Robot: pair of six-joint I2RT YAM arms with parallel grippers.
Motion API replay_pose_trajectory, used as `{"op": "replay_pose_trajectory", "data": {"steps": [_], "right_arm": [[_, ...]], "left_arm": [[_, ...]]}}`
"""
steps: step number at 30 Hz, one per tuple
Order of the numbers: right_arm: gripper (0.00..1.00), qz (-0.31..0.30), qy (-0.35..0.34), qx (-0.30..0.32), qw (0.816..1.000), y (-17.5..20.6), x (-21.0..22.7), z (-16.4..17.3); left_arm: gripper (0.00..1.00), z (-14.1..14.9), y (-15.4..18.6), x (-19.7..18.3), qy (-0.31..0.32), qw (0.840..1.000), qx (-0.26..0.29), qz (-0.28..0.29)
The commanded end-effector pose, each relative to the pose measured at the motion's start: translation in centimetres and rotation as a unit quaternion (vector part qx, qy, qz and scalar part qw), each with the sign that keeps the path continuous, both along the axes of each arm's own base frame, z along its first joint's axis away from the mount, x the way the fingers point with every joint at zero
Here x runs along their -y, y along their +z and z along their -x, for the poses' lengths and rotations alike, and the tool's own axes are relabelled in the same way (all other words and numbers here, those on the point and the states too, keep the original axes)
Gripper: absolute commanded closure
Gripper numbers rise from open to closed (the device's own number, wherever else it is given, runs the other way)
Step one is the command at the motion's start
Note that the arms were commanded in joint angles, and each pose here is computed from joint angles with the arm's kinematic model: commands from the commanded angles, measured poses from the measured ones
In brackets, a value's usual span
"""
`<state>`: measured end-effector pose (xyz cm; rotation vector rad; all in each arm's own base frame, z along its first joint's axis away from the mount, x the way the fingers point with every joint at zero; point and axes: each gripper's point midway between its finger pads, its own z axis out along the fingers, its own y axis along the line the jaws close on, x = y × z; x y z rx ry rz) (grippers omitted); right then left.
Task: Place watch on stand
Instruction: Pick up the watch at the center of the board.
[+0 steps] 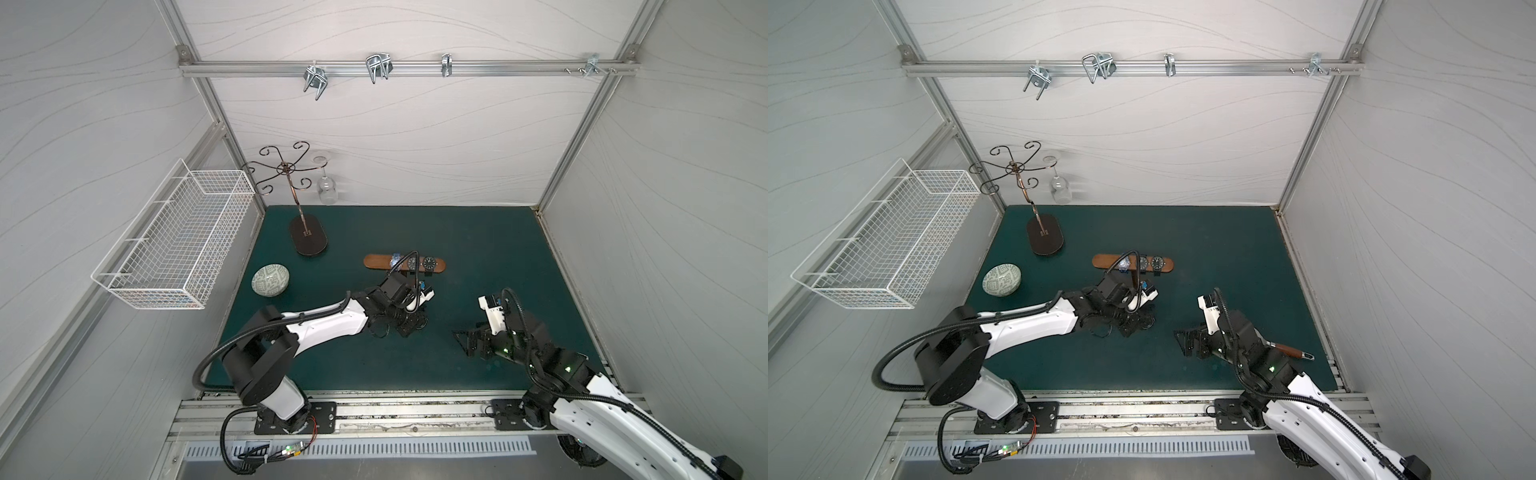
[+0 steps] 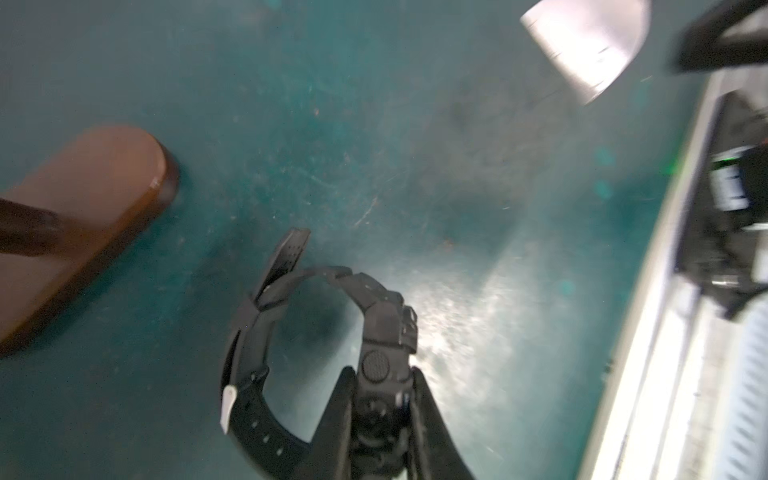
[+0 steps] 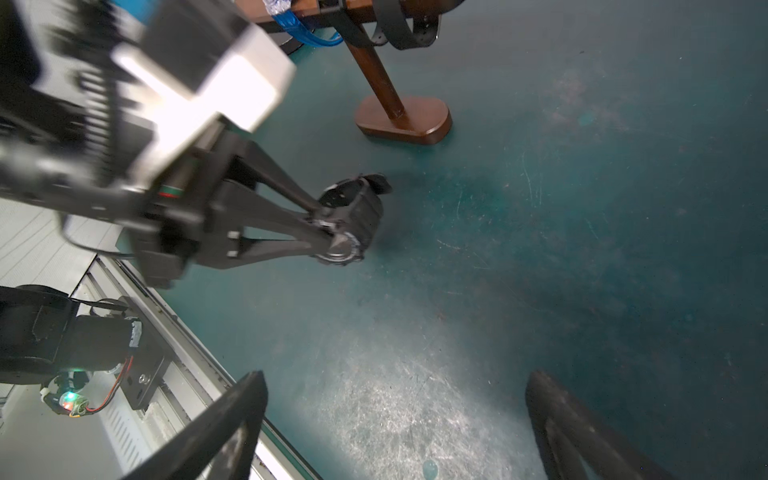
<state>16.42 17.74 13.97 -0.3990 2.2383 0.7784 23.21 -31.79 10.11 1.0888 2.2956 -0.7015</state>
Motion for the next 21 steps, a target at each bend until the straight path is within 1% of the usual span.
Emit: {"op": "replay_pose_trajectory", "data": {"steps": [1, 4, 7, 8, 11, 13, 14, 16, 17, 18, 21], "right_arm": [[0.01, -0.006, -0.018, 0.049, 0.999, 2.1, 0.5, -0.9], [0.01, -0.009, -0.029, 0.079, 0.996, 3.1, 0.8, -1.6], [0.02, -0.029, -0.026, 0.088, 0.995, 4.1, 0.0, -2.1], [0.02, -0.042, -0.024, 0.089, 0.995, 4.5, -0.4, -2.3], [0.05, -0.112, 0.008, 0.109, 0.988, 7.1, -2.4, -2.1], [0.1, -0.157, 0.02, 0.127, 0.979, 8.9, -3.3, -2.1], [0.13, -0.164, 0.014, 0.132, 0.977, 9.2, -3.3, -2.3], [0.27, -0.166, -0.005, 0.141, 0.976, 9.7, -3.1, -3.1], [0.3, -0.166, -0.007, 0.143, 0.976, 9.8, -3.2, -3.3], [0.31, -0.169, 0.0, 0.148, 0.974, 10.3, -3.6, -3.4], [0.32, -0.18, 0.021, 0.138, 0.974, 10.8, -4.9, -3.6]], "left_arm": [[0.95, 0.3, 5.4, 0.1, 0.015, 0.997, 0.004, 0.079], [0.94, 1.1, 9.0, -0.4, 0.023, 0.992, -0.002, 0.125], [0.93, 2.0, 12.0, -0.9, 0.025, 0.984, -0.02, 0.176], [0.93, 2.2, 12.8, -1.0, 0.026, 0.98, -0.027, 0.194], [0.93, 2.8, 15.6, -1.5, 0.025, 0.963, -0.054, 0.263], [0.92, 3.1, 17.2, -2.0, 0.025, 0.95, -0.067, 0.304], [0.92, 3.2, 17.9, -2.1, 0.024, 0.944, -0.073, 0.321], [0.91, 3.5, 19.2, -2.1, 0.017, 0.932, -0.088, 0.35], [0.91, 3.6, 19.5, -2.0, 0.015, 0.928, -0.098, 0.36], [0.91, 3.8, 20.0, -1.9, 0.009, 0.922, -0.105, 0.372], [0.91, 4.1, 21.5, -1.6, -0.005, 0.904, -0.121, 0.41]]}}
